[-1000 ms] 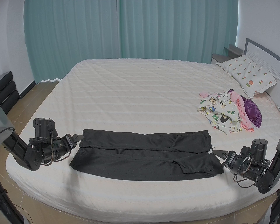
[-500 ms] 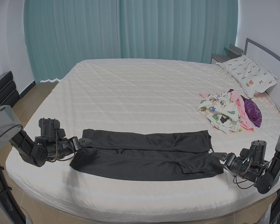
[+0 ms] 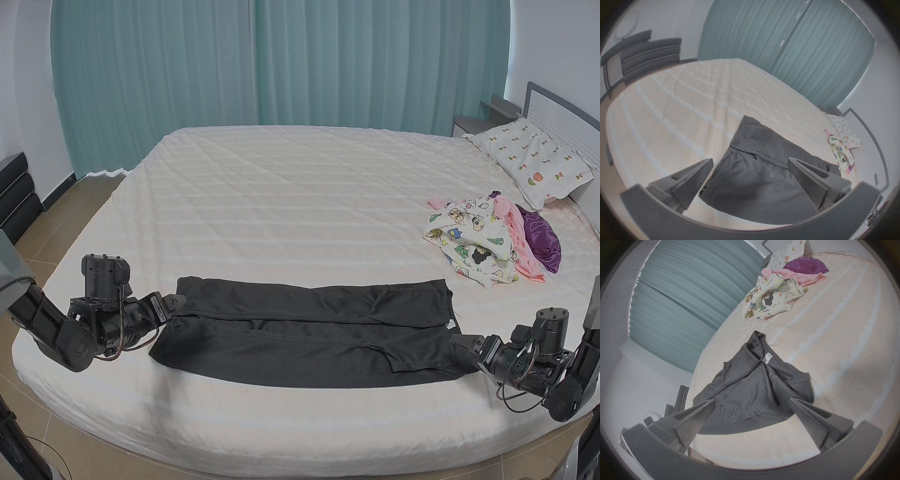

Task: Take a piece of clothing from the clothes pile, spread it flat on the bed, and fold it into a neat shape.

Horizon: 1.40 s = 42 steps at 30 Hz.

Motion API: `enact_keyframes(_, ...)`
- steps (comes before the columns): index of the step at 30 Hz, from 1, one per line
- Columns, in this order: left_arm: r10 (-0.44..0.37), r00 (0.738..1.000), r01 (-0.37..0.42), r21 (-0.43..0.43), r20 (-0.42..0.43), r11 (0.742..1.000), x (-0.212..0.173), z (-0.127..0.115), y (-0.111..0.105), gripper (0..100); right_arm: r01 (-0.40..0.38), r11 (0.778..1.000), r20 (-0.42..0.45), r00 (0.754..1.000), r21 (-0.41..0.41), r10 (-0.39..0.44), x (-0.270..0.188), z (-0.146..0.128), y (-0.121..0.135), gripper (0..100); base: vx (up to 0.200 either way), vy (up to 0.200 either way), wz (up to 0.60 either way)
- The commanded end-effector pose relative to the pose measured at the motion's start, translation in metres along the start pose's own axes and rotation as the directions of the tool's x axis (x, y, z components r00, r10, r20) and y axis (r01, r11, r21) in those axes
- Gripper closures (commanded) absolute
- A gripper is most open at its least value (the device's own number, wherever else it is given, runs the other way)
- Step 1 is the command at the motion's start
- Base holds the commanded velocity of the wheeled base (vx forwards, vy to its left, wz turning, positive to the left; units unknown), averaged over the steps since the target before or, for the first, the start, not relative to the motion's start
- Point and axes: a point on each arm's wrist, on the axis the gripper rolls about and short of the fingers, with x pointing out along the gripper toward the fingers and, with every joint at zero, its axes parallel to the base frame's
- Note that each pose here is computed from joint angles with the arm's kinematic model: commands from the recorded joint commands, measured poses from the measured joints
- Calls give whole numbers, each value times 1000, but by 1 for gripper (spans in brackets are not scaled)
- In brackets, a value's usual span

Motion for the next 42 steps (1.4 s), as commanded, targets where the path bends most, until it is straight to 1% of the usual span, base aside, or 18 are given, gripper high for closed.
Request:
enact_keyframes(1,-34,996,32,20,78,999,-30,2,-22,0,8,1000,-25,1000,0,-8,2,-7,-5,0,0,0,0)
enact_keyframes(3,-55,995,53,30,87,998,-36,1,-29,0,5,1000,-24,1000,0,-5,2,-8,-6,0,0,0,0)
enact_keyframes(4,-51,994,49,32,98,998,-39,3,-30,0,6,1000,-25,1000,-2,-6,2,-10,-7,0,0,0,0)
enact_keyframes(6,-35,994,32,31,108,999,-40,3,-30,0,-1,1000,-21,1000,-7,0,2,-10,-7,0,0,0,0)
enact_keyframes(7,-3,993,0,29,121,1000,-42,3,-29,0,-12,1000,-16,1000,-11,12,2,-12,-6,0,0,0,0)
enact_keyframes(10,22,990,-26,27,137,999,-51,1,-25,0,-9,1000,-13,1000,-15,9,1,-14,-8,0,0,0,0)
enact_keyframes(13,16,988,-19,19,151,1000,-59,2,-24,0,-10,1000,-23,1000,-14,9,0,-16,-8,0,0,0,0)
enact_keyframes(22,-3,992,-3,40,127,999,-63,-7,-26,0,-27,999,-22,999,-29,26,-1,-18,-3,0,0,0,0)
enact_keyframes(24,-11,995,6,44,96,999,-56,-10,-26,0,-44,998,-3,999,-35,44,-4,-15,1,0,0,0,0)
enact_keyframes(25,-11,995,6,44,96,999,-56,-10,-26,0,-44,998,-3,999,-35,44,-4,-15,1,0,0,0,0)
enact_keyframes(26,-20,997,16,47,71,999,-47,-11,-26,0,-54,998,7,998,-38,55,-7,-14,4,0,0,0,0)
enact_keyframes(29,-40,996,37,45,85,998,-43,-5,-29,0,-61,998,13,998,-35,61,-8,-13,5,0,0,0,0)
enact_keyframes(30,-57,994,54,40,98,998,-36,5,-31,0,-58,998,10,998,-32,58,-8,-13,4,0,0,0,0)
enact_keyframes(32,-56,993,49,66,105,997,-24,14,-30,0,-52,998,-2,999,-28,52,-7,-15,3,0,0,0,0)
enact_keyframes(36,4,994,-21,165,107,986,11,26,-16,0,-43,999,-14,999,-31,43,-5,-17,1,0,0,0,0)
enact_keyframes(38,24,994,-43,182,104,982,27,30,-11,0,-50,998,-8,999,-32,50,-6,-16,2,0,0,0,0)
enact_keyframes(40,30,996,-45,190,80,981,38,29,-7,0,-50,998,-6,999,-32,50,-6,-16,3,0,0,0,0)
enact_keyframes(42,4,1000,-10,211,30,977,43,28,-6,0,-45,999,-10,999,-29,45,-5,-16,2,0,0,0,0)
